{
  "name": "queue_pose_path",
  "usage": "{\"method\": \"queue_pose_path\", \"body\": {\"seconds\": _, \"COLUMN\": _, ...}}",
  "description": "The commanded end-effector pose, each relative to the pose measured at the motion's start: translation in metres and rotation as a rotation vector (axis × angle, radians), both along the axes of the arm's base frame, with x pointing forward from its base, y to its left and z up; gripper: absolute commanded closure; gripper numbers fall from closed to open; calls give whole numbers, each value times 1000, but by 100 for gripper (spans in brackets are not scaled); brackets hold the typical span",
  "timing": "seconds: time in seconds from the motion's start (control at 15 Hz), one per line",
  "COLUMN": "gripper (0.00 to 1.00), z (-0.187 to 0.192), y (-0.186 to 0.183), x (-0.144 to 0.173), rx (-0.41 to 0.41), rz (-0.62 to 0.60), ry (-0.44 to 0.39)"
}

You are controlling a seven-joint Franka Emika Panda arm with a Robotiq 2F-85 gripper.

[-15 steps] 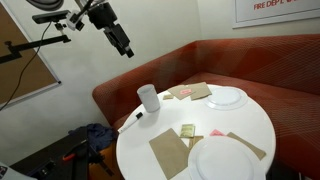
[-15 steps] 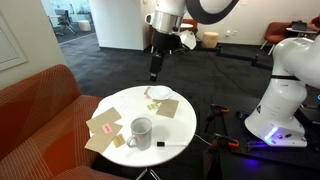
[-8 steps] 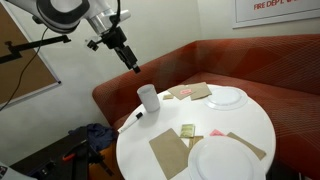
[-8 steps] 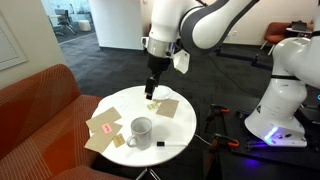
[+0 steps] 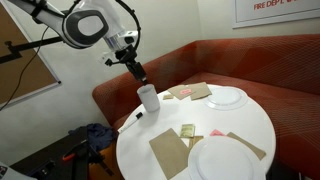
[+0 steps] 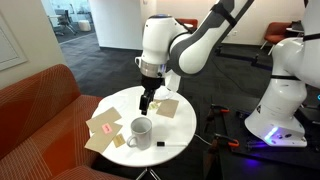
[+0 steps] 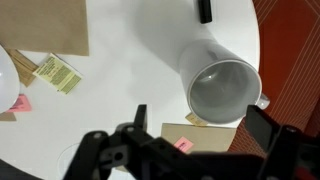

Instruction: Move the grey mug to the right

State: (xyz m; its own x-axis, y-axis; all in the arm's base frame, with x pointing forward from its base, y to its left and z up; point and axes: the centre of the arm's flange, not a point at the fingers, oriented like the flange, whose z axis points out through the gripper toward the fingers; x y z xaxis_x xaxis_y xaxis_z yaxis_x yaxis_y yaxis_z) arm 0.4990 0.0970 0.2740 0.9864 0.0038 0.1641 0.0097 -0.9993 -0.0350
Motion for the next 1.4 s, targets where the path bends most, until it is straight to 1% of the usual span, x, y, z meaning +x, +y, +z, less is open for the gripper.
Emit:
{"method": "queue_pose_path", "body": {"seconds": 0.0, "gripper": 0, "z": -18, "y": 11, "x": 23, "rx": 6, "rz": -16, "ry": 8}}
{"method": "queue_pose_path", "body": {"seconds": 0.53, "gripper": 0, "z": -53, "y": 14, "x": 45, "rx": -20, "rz": -19, "ry": 52}}
{"method": "queue_pose_path", "body": {"seconds": 0.8, "gripper": 0, "z": -65, "y": 12, "x": 48, "rx": -39, "rz": -15, "ry": 76}}
{"method": "queue_pose_path", "body": {"seconds": 1.07, "gripper": 0, "z": -77, "y": 12, "x": 49, "rx": -52, "rz": -5, "ry": 117}}
{"method": "queue_pose_path", "body": {"seconds": 1.13, "gripper": 7, "z": -80, "y": 12, "x": 48, "rx": -55, "rz": -4, "ry": 128}}
{"method": "queue_pose_path", "body": {"seconds": 1.2, "gripper": 26, "z": -83, "y": 12, "x": 48, "rx": -55, "rz": -2, "ry": 138}}
{"method": "queue_pose_path", "body": {"seconds": 1.27, "gripper": 32, "z": -85, "y": 12, "x": 47, "rx": -57, "rz": -2, "ry": 145}}
{"method": "queue_pose_path", "body": {"seconds": 1.33, "gripper": 42, "z": -86, "y": 13, "x": 47, "rx": -58, "rz": -1, "ry": 150}}
